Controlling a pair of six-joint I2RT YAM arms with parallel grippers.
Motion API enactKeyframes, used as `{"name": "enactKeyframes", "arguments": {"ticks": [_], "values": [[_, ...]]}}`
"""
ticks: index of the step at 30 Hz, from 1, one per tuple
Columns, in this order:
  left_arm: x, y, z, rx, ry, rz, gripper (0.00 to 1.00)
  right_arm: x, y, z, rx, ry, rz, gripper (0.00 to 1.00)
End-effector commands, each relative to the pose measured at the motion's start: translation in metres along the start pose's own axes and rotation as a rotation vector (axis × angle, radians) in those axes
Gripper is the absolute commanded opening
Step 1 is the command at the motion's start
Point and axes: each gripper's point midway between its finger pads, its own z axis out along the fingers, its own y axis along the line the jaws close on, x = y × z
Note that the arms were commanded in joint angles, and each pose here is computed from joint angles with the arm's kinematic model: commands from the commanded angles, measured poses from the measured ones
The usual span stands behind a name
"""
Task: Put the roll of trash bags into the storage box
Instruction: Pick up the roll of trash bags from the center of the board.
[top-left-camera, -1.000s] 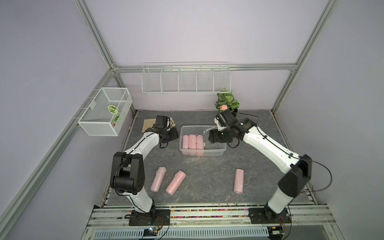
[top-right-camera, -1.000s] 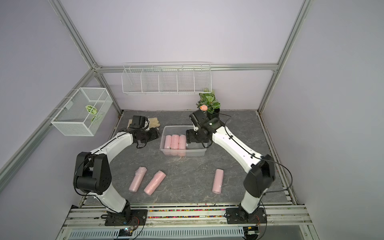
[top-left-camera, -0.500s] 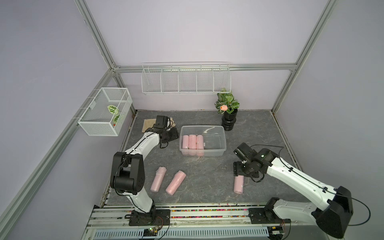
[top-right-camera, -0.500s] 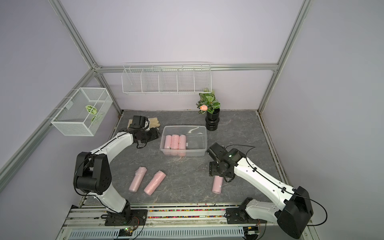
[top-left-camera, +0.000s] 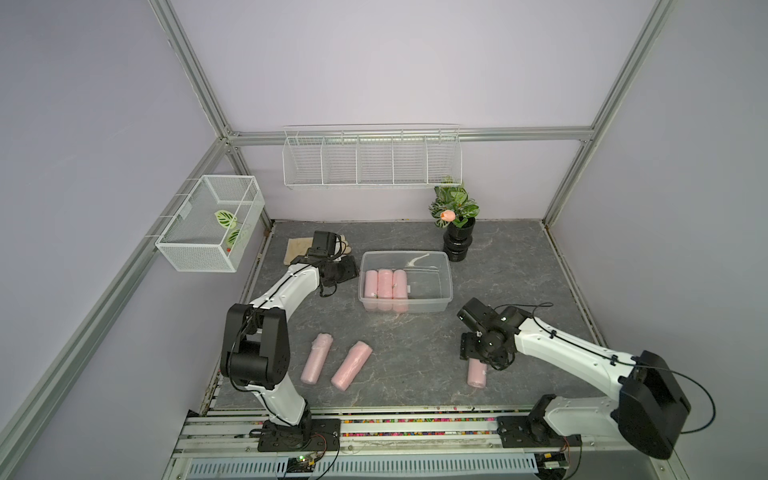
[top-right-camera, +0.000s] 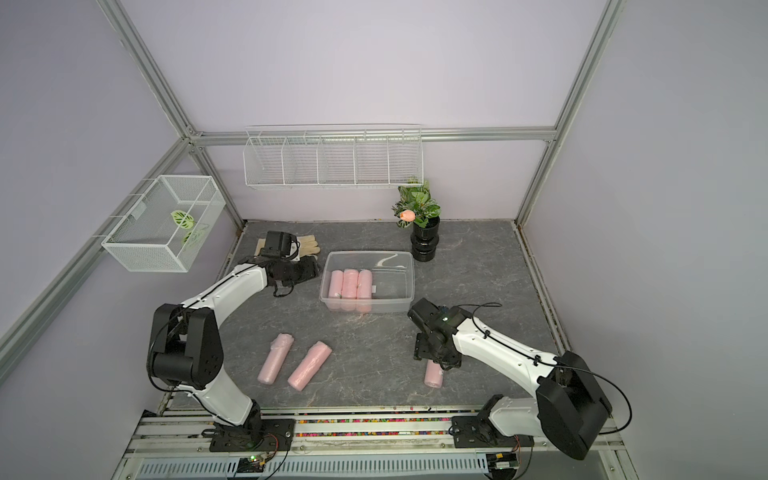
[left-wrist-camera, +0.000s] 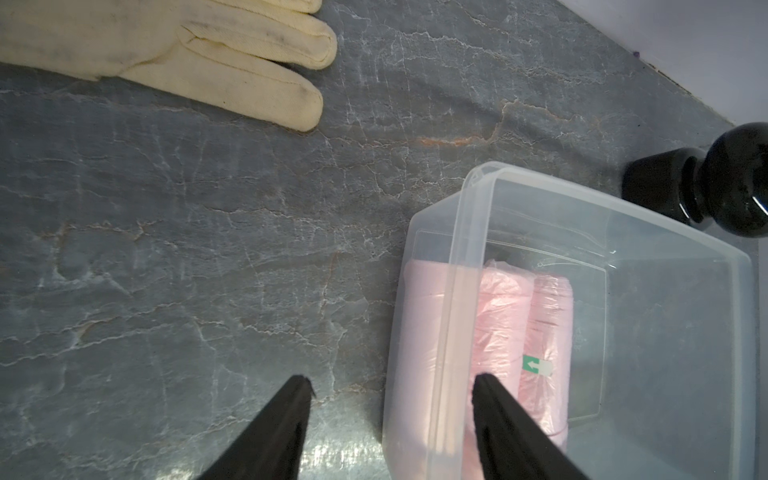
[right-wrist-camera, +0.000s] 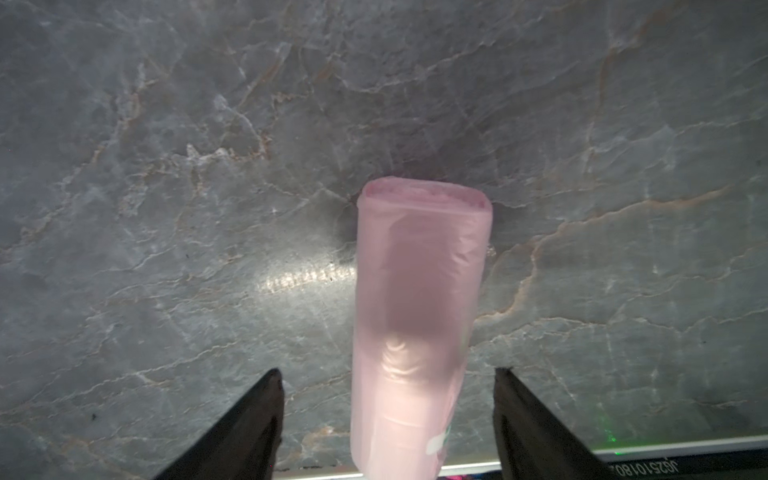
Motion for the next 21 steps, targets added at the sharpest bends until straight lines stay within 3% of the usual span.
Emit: {"name": "enactKeyframes", "arguments": {"ticks": [1,21], "values": [[-0.001,-0.004,-0.001,0.006,0.009,0.014,0.66,0.007,-0.003,0.014,0.014,0.024,0.032,0.81],[0.0,-0.004,0.0,0.003,0.017,0.016,0.67,0.012,-0.006,0.038,0.031,0.039,0.051,0.71]]}}
